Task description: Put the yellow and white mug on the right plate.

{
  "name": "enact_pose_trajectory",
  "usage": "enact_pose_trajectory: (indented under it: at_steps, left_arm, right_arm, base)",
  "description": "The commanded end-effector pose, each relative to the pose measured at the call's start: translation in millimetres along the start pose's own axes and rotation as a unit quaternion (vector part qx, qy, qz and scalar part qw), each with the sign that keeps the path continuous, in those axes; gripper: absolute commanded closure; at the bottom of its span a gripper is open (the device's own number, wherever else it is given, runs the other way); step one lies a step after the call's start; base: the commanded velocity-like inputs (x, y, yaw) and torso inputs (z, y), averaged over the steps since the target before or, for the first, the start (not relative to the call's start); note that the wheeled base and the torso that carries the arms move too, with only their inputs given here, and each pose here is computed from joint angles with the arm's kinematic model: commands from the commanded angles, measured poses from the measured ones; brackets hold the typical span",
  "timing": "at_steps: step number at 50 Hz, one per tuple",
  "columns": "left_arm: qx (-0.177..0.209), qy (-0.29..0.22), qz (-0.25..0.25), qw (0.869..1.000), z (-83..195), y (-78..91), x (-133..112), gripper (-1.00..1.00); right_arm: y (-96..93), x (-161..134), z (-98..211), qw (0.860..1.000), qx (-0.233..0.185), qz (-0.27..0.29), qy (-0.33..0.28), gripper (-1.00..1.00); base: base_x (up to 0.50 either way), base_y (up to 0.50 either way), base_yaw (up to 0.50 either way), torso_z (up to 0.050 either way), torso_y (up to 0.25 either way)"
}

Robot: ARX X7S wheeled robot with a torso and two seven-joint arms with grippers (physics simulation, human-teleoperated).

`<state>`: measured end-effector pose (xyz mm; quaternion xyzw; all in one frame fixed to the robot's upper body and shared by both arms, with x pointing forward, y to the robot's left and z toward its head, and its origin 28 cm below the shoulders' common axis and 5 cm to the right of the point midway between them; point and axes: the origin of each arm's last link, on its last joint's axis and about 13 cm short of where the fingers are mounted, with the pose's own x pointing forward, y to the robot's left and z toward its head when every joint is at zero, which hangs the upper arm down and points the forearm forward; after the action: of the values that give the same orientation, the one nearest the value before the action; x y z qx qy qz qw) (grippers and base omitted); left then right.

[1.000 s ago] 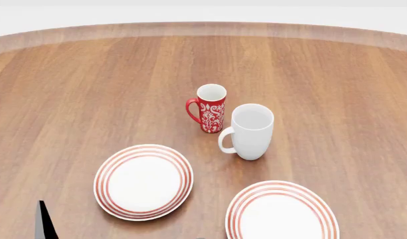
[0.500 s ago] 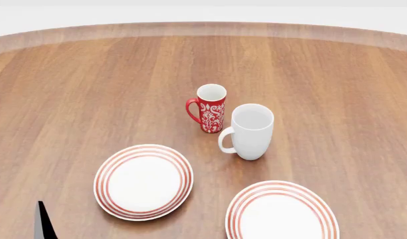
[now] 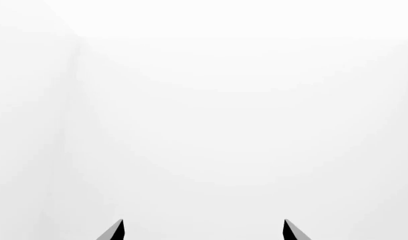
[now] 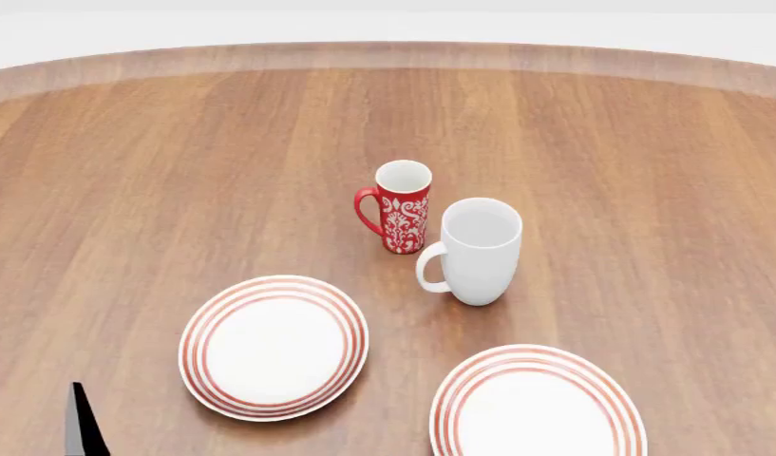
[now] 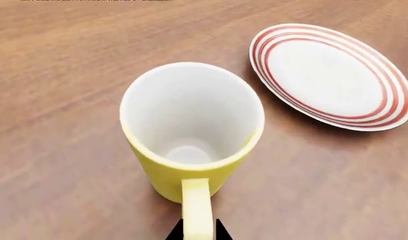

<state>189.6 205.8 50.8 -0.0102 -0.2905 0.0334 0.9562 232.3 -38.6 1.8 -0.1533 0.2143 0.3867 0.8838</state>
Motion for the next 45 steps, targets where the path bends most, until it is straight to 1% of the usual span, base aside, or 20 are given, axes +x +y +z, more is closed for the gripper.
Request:
enact_pose_trajectory:
  at_steps: [1,7,14,17,18,21,24,26,35,45]
  left_arm:
    - [0.0,0.004,0.003,1.0,-2,0.6,1,-1.0]
    - [0.001,0.005,0.002,1.0,-1,0.4,1,-1.0]
    - [0.002,0.006,0.002,1.0,-2,0.1,1,-1.0]
    - [0.002,0.007,0.002,1.0,-2,0.0,0,-1.0]
    - [0.002,0.007,0.001,1.0,-1,-0.1,0,-1.0]
    - [0.002,0.007,0.001,1.0,-1,-0.3,0,-1.0]
    - [0.003,0.007,0.0,1.0,-1,-0.3,0,-1.0]
    - [0.003,0.007,-0.001,1.0,0,-0.5,0,-1.0]
    - [0.003,0.007,-0.002,1.0,0,-0.7,-1,-1.0]
    - [0.004,0.009,-0.001,1.0,-1,-0.6,0,-1.0]
  right_arm:
    - [1.5,2,-3,1.0,0.002,0.002,0.005,1.0]
    - [-0.3,2,-3,1.0,-0.003,-0.002,0.002,1.0]
    - [-13.2,1,10,0.999,-0.005,-0.029,-0.024,1.0]
    - [-21.9,1,20,0.998,-0.001,-0.046,-0.043,1.0]
    - [-28.6,-1,27,0.997,0.005,-0.057,-0.054,1.0]
    - [-39.6,-4,39,0.995,0.006,-0.075,-0.07,1.0]
    - [-46.8,-7,45,0.993,0.008,-0.087,-0.078,1.0]
    - [-54.9,-12,51,0.991,0.01,-0.101,-0.085,1.0]
    - [-85.0,-35,60,0.984,-0.006,-0.154,-0.087,1.0]
    - [-105.2,-64,60,0.977,-0.016,-0.2,-0.075,1.0]
  base:
    - [0.0,0.0,0.0,0.0,0.0]
    - [0.0,0.0,0.0,0.0,0.0]
    - [0.0,0.0,0.0,0.0,0.0]
    - [0.0,0.0,0.0,0.0,0.0]
    - [0.0,0.0,0.0,0.0,0.0]
    - [0.0,0.0,0.0,0.0,0.0]
    - [0.0,0.0,0.0,0.0,0.0]
    - [0.0,0.0,0.0,0.0,0.0]
    - [0.0,0.0,0.0,0.0,0.0]
    - [0.0,0.0,0.0,0.0,0.0]
